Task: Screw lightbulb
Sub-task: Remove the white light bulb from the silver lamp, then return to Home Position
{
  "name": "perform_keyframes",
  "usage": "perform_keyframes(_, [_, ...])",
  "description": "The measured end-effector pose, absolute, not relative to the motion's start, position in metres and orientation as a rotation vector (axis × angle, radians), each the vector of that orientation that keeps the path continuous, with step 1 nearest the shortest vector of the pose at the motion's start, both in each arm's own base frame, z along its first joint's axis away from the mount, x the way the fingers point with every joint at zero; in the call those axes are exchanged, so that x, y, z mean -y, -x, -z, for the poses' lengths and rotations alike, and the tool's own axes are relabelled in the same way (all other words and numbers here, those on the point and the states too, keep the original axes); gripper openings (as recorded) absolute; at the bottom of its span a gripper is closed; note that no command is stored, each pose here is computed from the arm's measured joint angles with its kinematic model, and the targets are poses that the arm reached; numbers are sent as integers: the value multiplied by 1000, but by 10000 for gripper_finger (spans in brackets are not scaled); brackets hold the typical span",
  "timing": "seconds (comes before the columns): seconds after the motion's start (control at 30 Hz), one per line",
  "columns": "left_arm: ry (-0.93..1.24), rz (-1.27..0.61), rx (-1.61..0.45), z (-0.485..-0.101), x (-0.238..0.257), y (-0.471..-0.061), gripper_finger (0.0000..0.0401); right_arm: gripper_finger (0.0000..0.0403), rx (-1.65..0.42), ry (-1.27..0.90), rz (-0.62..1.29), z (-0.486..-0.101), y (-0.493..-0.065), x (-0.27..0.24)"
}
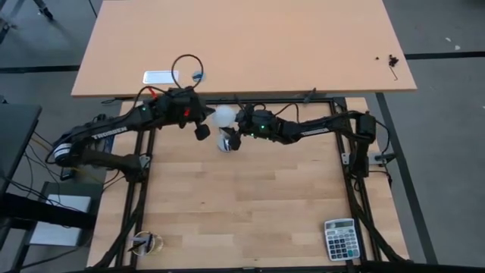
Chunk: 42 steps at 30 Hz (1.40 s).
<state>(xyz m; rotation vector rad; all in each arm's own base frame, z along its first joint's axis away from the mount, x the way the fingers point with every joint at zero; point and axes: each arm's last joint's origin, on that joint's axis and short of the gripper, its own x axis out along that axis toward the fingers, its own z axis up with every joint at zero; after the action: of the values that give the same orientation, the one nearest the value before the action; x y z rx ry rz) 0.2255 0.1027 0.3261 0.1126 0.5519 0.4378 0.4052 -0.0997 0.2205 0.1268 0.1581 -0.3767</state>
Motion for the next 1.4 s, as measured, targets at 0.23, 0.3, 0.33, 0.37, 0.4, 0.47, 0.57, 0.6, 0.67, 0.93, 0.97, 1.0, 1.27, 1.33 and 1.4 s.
perform_keyframes(0.23, [-144,-483,-453,-345,-97,-211,0,239,-252,-169,397,-252,-382,95])
perform_keyframes(0.3, [-156,-494,-422,-349,-97,-209,0,238,-291,-193,422,-259,-373,94])
perform_keyframes(0.33, [-164,-499,-410,-352,-96,-207,0,236,-313,-210,437,-262,-369,94])
perform_keyframes(0.37, [-170,-503,-414,-352,-95,-205,0,233,-337,-227,456,-263,-365,93])
perform_keyframes(0.4, [-175,-511,-409,-353,-95,-205,0,231,-360,-245,473,-264,-362,93])
perform_keyframes(0.47, [-181,-521,-385,-356,-95,-204,0,229,-409,-280,515,-261,-356,92])
perform_keyframes(0.57, [-183,-525,-373,-358,-95,-203,0,229,-471,-332,561,-254,-352,92])
perform_keyframes(0.6, [-183,-527,-372,-358,-95,-203,0,229,-486,-348,575,-251,-352,92])
perform_keyframes(0.67, [-183,-528,-372,-358,-95,-203,0,229,-503,-371,603,-245,-351,92])
perform_keyframes(0.93, [-186,-528,-371,-359,-95,-202,0,229,-519,-412,703,-217,-339,92])
perform_keyframes(0.97, [-186,-528,-370,-359,-95,-202,0,229,-520,-414,703,-214,-338,91])
perform_keyframes(1.0, [-186,-528,-370,-359,-95,-202,0,229,-521,-414,702,-211,-337,90])
perform_keyframes(1.27, [-183,-525,-396,-356,-94,-201,0,229,-570,-408,706,-195,-329,87])
perform_keyframes(1.33, [-182,-524,-400,-356,-94,-201,0,229,-596,-405,713,-192,-326,87])
perform_keyframes(1.4, [-182,-523,-404,-356,-94,-201,0,229,-629,-401,726,-189,-323,88])
